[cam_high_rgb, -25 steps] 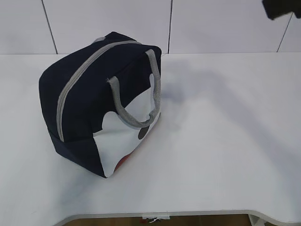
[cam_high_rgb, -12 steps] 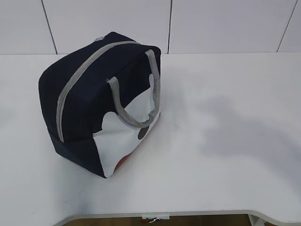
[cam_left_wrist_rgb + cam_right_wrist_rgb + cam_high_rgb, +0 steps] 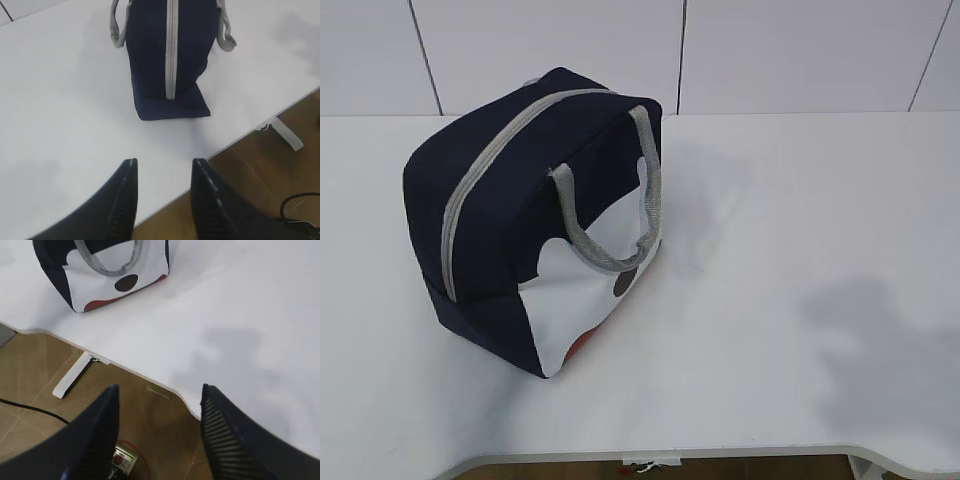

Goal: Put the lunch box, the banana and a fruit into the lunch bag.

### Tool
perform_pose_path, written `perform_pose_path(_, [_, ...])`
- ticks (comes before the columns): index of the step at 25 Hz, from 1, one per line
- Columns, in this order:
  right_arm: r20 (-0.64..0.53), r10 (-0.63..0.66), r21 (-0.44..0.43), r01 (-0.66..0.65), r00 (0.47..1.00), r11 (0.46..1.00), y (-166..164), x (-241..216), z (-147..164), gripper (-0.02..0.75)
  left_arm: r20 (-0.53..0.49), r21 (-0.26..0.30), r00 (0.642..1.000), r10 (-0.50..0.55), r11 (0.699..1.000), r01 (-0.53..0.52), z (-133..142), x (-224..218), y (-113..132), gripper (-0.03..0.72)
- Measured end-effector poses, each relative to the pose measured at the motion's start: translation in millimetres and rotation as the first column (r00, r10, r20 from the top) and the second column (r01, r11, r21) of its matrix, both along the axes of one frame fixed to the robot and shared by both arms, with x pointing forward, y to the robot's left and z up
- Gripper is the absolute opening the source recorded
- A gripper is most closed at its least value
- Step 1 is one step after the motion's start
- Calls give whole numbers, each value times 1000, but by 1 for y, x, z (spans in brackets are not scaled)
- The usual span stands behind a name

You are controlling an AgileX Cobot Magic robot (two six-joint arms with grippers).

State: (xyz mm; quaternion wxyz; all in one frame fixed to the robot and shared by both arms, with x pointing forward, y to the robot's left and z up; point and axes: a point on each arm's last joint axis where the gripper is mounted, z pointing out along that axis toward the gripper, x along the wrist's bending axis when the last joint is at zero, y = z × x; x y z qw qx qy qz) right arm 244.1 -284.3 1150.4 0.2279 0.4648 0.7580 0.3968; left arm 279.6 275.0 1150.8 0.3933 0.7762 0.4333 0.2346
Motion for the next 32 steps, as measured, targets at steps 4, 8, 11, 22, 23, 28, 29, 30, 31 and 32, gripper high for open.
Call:
perform_pose_path(4, [-23,0,-23,0,1000,1000,-2,-4,-23,428,54,-26,999,3,1000,-1,-22,-19,9,267])
perform_pose_path(8, [-19,34,-78,-35,999,996,-5,-9,-47,428,111,-61,994,4,998,3,-42,-35,15,253])
perform_pose_path(11, [-18,44,-93,-46,999,995,-7,-15,-68,428,115,-65,993,3,998,4,-61,-41,18,245])
perform_pose_path(22, [129,29,-39,-25,991,999,-9,-21,-101,428,123,-23,992,23,1000,-21,-93,-49,26,244])
perform_pose_path(23, [124,32,-38,-27,992,999,-9,-21,-102,428,122,-23,992,23,1000,-21,-94,-49,26,244])
perform_pose_path(28, [119,34,-35,-30,992,999,-8,-20,-103,428,121,-22,992,23,1000,-21,-94,-49,26,244])
perform_pose_path(29, [119,34,-35,-30,992,999,-8,-20,-103,428,121,-22,992,23,1000,-21,-94,-49,26,244])
perform_pose_path(30, [117,35,-34,-31,993,999,-8,-20,-104,428,121,-22,992,23,1000,-21,-94,-49,26,244])
perform_pose_path(31, [114,35,-35,-31,993,999,-8,-20,-105,428,121,-22,992,23,1000,-21,-94,-49,26,244])
perform_pose_path(32, [113,35,-36,-31,993,999,-8,-20,-105,428,121,-22,992,23,1000,-21,-94,-49,26,244])
